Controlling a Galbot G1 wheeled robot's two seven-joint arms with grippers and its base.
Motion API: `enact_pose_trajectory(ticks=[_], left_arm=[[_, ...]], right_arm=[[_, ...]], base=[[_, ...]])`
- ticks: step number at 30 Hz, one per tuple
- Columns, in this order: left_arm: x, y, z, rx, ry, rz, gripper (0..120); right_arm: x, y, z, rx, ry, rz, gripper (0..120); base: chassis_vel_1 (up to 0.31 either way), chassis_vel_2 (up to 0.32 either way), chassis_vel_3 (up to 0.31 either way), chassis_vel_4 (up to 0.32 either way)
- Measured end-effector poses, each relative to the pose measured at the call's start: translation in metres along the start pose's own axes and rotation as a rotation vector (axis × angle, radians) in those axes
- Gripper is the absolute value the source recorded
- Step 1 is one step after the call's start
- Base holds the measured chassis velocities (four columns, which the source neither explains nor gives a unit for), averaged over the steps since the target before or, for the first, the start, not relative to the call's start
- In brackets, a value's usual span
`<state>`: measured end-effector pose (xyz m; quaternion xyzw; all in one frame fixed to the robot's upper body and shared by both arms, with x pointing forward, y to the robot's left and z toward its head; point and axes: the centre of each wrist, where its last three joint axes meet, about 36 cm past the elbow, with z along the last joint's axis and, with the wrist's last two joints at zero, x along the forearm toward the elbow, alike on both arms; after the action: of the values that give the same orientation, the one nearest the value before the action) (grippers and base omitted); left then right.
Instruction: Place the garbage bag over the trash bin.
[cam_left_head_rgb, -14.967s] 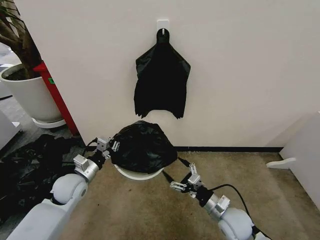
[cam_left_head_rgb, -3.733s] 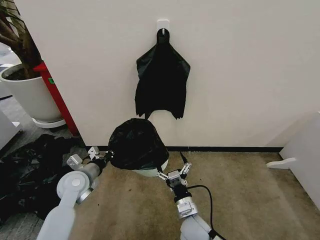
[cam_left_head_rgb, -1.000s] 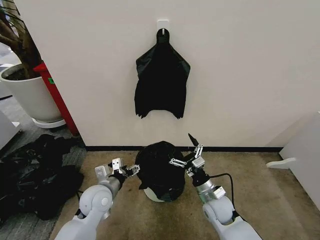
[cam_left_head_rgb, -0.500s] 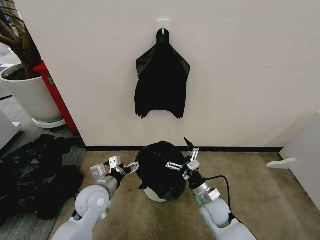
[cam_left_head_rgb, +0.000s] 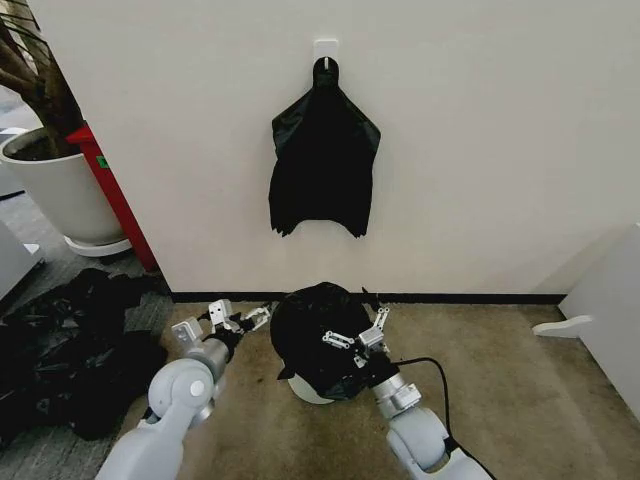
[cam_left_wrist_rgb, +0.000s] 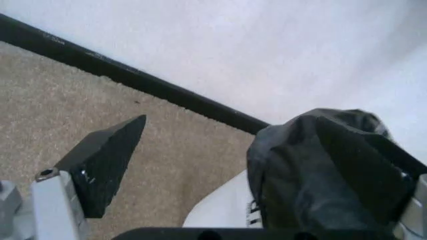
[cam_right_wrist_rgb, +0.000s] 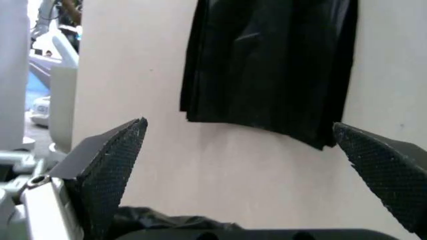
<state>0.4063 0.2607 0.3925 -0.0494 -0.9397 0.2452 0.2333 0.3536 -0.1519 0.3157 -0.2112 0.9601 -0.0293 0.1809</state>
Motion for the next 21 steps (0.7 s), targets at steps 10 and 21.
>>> enact_pose_trajectory(ticks=[10, 21], left_arm=[[0.038, -0.025, 0.007, -0.263, -0.526, 0.144, 100], [0.085, -0.008, -0.009, -0.374, -0.785, 0.062, 100]], right_arm=[[-0.007, -0.011, -0.062, 0.033, 0.058, 0.316, 100], [0.047, -0.063, -0.083, 0.214, 0.141, 0.475, 100]], base=[[0.0, 0.0, 0.0, 0.0], [0.0, 0.0, 0.0, 0.0]])
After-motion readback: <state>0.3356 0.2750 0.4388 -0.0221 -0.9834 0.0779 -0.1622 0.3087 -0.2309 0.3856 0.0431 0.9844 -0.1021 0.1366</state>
